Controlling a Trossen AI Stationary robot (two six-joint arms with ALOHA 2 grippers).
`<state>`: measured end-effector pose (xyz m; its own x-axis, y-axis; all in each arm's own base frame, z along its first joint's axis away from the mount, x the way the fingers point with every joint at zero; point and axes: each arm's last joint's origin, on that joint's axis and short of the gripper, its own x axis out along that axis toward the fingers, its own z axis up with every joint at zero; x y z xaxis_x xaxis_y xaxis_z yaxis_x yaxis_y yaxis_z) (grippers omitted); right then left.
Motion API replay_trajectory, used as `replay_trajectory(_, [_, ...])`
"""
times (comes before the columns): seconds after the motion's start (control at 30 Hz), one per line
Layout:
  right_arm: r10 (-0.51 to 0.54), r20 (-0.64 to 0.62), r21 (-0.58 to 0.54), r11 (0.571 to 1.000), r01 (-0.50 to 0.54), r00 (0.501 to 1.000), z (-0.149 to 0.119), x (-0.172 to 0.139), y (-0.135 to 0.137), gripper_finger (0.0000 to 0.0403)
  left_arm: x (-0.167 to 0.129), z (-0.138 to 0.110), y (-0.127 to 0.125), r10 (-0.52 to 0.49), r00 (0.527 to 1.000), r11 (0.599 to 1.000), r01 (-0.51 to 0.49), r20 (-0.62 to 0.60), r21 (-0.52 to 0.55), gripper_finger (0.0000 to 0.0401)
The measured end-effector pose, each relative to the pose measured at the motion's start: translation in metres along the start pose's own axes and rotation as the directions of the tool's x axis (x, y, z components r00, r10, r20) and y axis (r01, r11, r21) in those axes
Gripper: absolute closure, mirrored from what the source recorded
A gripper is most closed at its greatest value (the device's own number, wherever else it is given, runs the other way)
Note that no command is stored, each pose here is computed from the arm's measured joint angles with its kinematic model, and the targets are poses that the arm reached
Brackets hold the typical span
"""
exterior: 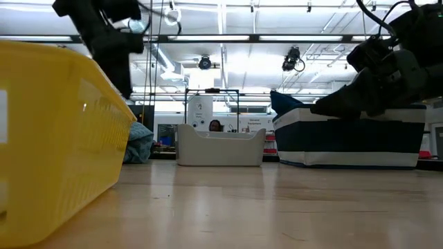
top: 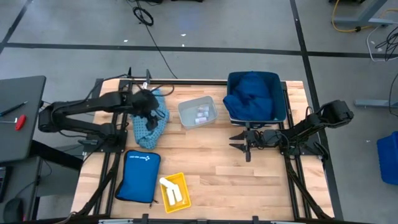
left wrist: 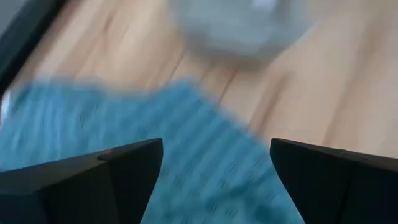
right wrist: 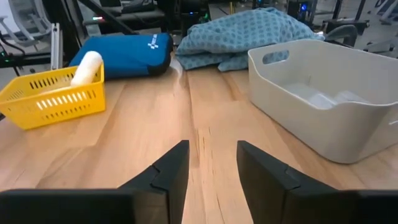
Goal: Pick & place medical supplies in basket/bin
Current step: Put the light blue patient gown into the blue laundry organizer
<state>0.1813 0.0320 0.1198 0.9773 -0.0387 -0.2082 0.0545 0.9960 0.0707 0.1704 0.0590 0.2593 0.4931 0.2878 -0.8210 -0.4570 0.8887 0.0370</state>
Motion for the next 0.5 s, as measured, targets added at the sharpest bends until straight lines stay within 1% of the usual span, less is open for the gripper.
replay_trajectory(0.07, [0.0, -0.001, 0.0, 1.0, 0.0, 1.0, 0.0, 0.0, 0.0, 0.0258, 0.007, -0.006, 0.001, 0.067, 0.993, 0.997, -0.069, -0.101, -0.016, 0.0096])
replay_trajectory(0.13, [0.0, -0.002, 0.0, 1.0, 0.0, 1.0, 0.0, 0.0, 0.0, 0.0258, 0.013, -0.011, 0.002, 0.125, 0.975, 0.991, -0.13, -0.184, -0.013, 0.0096])
replay_trajectory(0.2, [0.0, -0.003, -0.002, 1.0, 0.0, 1.0, 0.0, 0.0, 0.0, 0.0258, 0.018, -0.014, 0.003, 0.164, 0.955, 0.985, -0.171, -0.246, -0.005, 0.0096])
replay_trajectory(0.33, [-0.001, -0.004, -0.002, 1.0, 0.001, 1.0, 0.0, 0.0, 0.0, 0.0258, 0.022, -0.018, 0.003, 0.184, 0.931, 0.981, -0.193, -0.315, 0.0, 0.0096])
replay_trajectory(0.5, [0.0, -0.004, -0.003, 1.0, 0.0, 1.0, 0.0, 0.0, 0.0, 0.0258, 0.032, -0.02, 0.002, 0.19, 0.92, 0.978, -0.207, -0.343, -0.013, 0.0096])
